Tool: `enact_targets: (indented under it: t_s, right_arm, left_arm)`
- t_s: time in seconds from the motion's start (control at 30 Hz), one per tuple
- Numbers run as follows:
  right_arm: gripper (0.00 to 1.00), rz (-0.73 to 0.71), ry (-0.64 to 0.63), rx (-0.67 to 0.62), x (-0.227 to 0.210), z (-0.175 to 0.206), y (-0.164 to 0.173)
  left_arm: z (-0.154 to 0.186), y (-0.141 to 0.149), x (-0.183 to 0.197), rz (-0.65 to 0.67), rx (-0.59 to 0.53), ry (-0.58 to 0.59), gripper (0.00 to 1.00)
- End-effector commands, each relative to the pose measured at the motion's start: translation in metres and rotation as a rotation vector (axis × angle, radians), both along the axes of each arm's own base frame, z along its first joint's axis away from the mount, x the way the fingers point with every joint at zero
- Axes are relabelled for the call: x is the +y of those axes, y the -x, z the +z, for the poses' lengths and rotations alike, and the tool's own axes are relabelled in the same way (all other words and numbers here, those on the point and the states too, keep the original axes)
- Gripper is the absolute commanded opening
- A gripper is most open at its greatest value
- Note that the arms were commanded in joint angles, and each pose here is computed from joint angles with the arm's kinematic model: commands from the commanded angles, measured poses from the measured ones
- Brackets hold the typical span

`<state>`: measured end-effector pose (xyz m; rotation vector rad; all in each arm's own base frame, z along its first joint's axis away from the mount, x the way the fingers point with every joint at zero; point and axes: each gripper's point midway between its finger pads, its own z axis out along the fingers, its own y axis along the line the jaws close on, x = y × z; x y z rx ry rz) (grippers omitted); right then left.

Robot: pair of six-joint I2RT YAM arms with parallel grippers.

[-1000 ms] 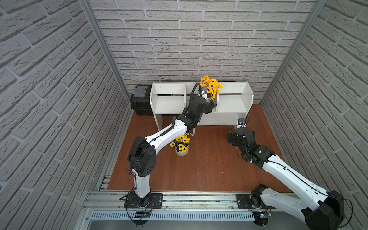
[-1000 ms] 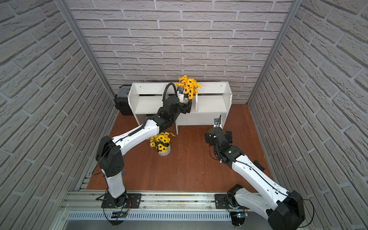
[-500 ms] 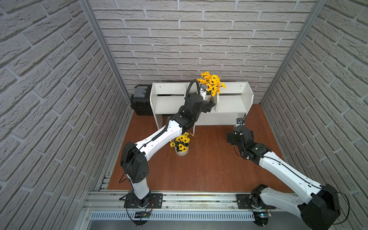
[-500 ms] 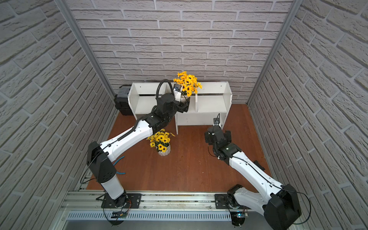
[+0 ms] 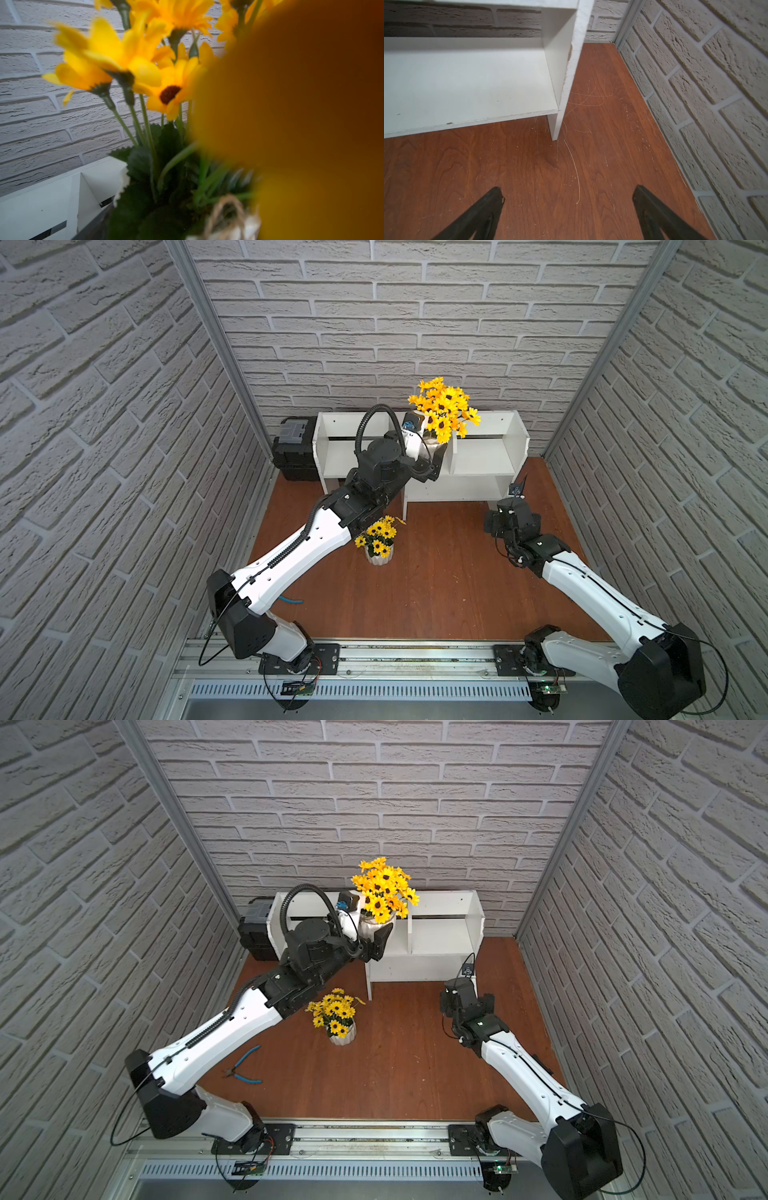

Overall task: Take the sunflower pots off the shelves
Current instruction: Pick up the sunflower pot from the shelf, then place the sunflower pot at the center of the board.

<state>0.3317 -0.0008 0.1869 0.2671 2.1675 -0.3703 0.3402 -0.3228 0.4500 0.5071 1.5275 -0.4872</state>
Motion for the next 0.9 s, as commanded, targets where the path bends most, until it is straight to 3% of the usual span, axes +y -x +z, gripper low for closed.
enact_targets:
  t_s: [0.0,0.13,0.3,0.43,0.6,0.87]
  right_arm:
    - [0.99,-0.069,-0.029,-0.047,-0.017,0.006,0.007]
    - [0.99,-0.006,-0.099,-0.074,-0.012,0.013,0.01]
    - [0.99,0.215,-0.204,-0.099,0.021,0.034,0.02]
    - [0.99,0.296,-0.263,-0.069,0.035,0.047,0.034]
    - [0.99,0.171,-0.237,-0.078,0.009,0.053,0.051]
    - [0.99,-0.05,-0.14,-0.131,-0.036,0.064,0.062]
  left_arm:
    - [0.023,0.023,-0.002,-0.086,-0.047,0.084,0.19]
    - [0.002,0.035,-0.007,-0.13,-0.01,0.074,0.19]
    - [-0.021,0.043,-0.011,-0.172,0.029,0.08,0.19]
    - [-0.033,0.051,-0.019,-0.235,0.045,0.086,0.19]
    - [-0.051,0.063,-0.033,-0.333,0.074,0.116,0.19]
    - [-0.079,0.084,-0.055,-0.386,0.043,0.125,0.2]
